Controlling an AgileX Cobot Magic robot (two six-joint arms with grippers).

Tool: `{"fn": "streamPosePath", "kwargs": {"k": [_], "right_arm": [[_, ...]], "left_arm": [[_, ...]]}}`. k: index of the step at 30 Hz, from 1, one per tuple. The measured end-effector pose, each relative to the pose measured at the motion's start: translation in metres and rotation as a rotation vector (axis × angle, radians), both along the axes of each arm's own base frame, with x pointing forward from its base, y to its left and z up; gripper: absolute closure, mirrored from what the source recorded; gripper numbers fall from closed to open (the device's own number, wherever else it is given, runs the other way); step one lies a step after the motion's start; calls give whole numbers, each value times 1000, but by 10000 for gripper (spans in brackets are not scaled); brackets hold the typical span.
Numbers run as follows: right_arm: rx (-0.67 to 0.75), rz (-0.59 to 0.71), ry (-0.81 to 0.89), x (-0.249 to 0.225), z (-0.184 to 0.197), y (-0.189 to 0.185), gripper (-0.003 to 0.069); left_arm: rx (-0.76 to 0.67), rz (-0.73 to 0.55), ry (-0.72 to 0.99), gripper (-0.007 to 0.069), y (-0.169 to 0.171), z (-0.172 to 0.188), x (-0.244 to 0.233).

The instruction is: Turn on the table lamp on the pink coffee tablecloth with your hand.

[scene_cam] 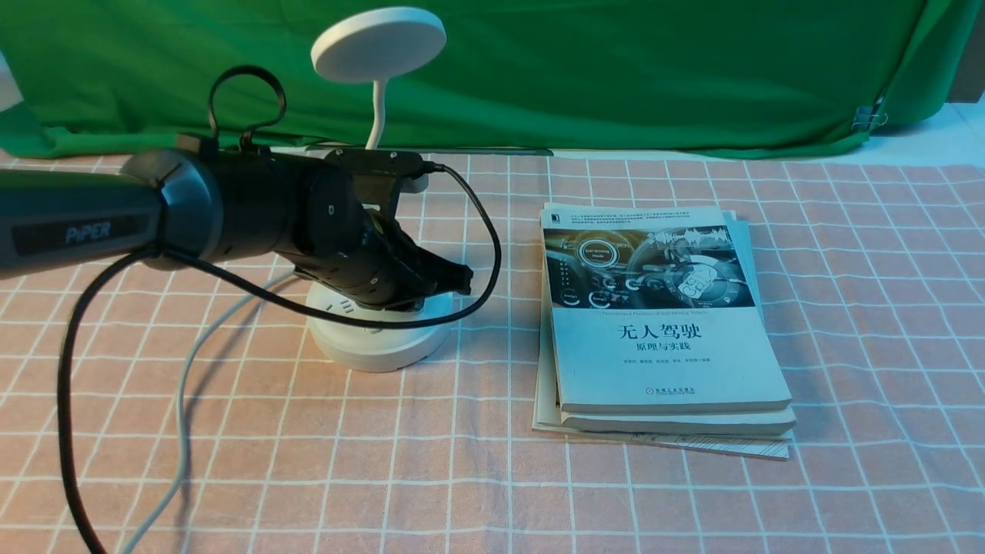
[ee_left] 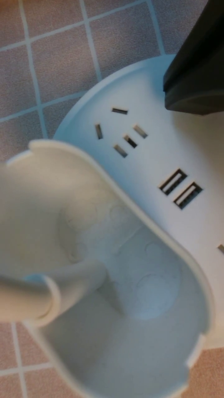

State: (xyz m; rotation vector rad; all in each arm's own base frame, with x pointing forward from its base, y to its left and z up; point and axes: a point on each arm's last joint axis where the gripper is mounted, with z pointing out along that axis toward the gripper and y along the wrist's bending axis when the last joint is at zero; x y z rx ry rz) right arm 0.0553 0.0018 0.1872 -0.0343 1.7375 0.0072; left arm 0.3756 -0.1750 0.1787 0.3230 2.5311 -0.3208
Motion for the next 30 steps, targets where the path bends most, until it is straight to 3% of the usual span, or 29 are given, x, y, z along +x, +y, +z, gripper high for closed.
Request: {"fn": "streamPosePath", "kwargs": {"k": [16,30], "right_arm": [[0,0,0,0,0,0,419],[0,0,-1,0,0,0,419]], "left_arm": [[-54,64,18,625,-3,-17,4],[-131,87,-42,625,6,32,-20]]}}
